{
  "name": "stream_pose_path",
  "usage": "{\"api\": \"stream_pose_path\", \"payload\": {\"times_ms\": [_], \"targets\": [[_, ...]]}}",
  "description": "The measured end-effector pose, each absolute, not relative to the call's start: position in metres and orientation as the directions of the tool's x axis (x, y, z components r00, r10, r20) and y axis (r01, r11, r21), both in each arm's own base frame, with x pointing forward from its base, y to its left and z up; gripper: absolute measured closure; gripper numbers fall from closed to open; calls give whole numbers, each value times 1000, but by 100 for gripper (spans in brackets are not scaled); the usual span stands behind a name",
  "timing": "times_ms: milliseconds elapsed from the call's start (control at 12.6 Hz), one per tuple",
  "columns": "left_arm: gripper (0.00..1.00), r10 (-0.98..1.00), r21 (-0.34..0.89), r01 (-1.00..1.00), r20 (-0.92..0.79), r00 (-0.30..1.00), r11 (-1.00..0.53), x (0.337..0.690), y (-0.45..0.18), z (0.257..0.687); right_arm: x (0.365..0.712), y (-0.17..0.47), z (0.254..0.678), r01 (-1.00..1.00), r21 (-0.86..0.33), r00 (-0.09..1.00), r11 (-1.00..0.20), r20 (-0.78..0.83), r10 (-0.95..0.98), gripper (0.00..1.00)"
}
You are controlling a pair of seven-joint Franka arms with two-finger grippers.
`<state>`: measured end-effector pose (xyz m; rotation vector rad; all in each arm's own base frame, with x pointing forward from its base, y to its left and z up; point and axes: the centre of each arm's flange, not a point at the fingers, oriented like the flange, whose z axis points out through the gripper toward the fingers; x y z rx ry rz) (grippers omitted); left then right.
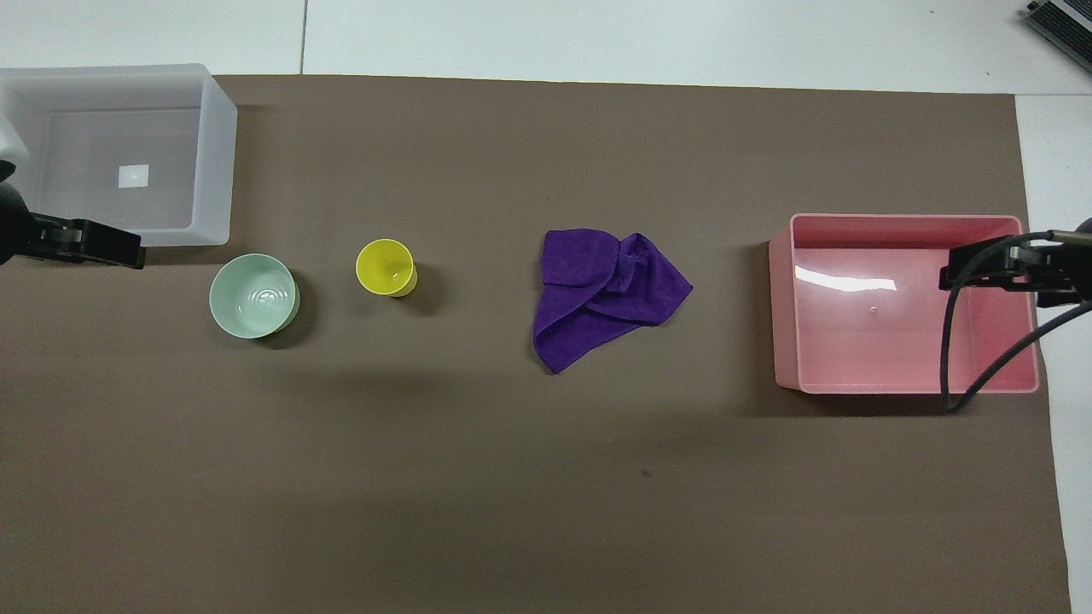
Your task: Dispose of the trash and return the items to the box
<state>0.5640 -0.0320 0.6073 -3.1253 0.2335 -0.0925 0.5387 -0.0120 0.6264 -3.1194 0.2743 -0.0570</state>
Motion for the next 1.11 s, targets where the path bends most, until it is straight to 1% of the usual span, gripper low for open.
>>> {"api": "stream_pose_path", "payload": {"times_ms": [793, 1110], "targets": [[0, -142, -10, -142, 56, 988, -990, 564, -32, 606, 538, -12, 627, -174, -13, 984, -985, 36, -174, 0], [0, -115, -10, -115, 82, 990, -993, 565, -32, 588, 538, -13, 627, -177, -13, 984, -984, 36, -177, 0]]}}
